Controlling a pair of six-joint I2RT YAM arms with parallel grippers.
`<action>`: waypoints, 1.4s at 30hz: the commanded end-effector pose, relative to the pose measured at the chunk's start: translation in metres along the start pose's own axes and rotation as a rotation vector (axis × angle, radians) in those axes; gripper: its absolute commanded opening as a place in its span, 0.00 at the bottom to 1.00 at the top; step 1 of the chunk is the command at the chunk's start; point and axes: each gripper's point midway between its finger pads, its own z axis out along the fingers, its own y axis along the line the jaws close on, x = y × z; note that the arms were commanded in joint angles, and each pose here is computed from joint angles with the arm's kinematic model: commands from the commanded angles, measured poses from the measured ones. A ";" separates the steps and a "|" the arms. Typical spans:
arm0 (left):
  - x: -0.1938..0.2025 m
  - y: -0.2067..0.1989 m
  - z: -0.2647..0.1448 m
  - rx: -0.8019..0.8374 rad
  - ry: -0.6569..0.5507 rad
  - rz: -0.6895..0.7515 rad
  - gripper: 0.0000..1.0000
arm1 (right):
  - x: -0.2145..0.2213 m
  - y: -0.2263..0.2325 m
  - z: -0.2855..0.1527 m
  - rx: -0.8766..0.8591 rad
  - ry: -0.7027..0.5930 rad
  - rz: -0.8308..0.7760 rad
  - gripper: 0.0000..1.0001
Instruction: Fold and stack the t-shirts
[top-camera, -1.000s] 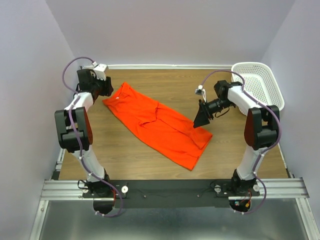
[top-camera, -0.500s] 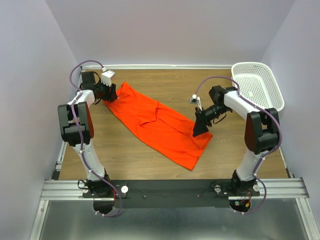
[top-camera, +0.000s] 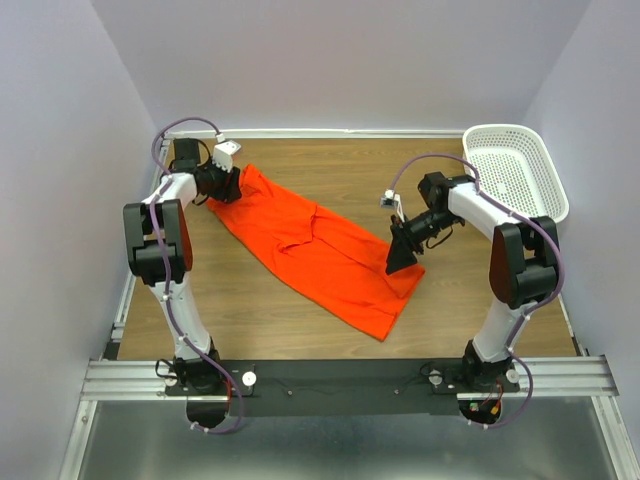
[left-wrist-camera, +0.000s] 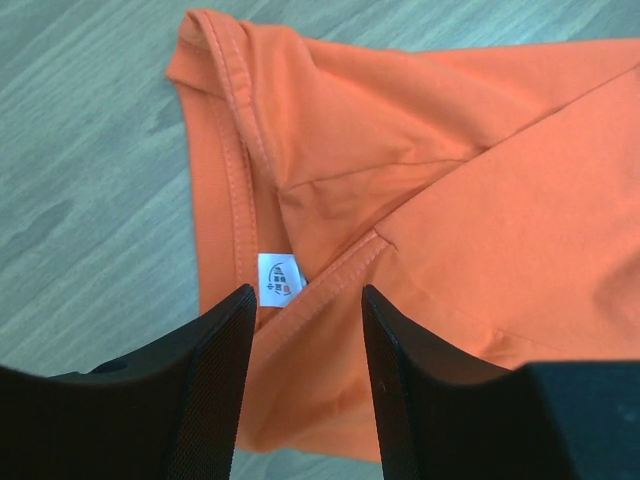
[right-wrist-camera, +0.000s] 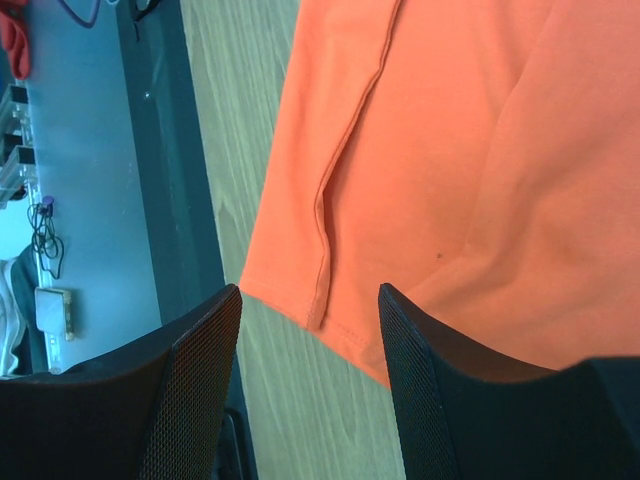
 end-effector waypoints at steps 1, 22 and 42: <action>0.017 -0.003 0.004 0.003 0.057 -0.003 0.54 | 0.002 0.001 0.000 0.010 0.003 -0.016 0.65; 0.028 0.008 -0.002 -0.078 0.113 -0.009 0.51 | 0.004 0.003 0.002 0.004 0.004 -0.007 0.65; 0.031 0.010 -0.007 -0.108 0.132 -0.015 0.21 | 0.003 0.005 0.001 0.002 -0.002 -0.012 0.65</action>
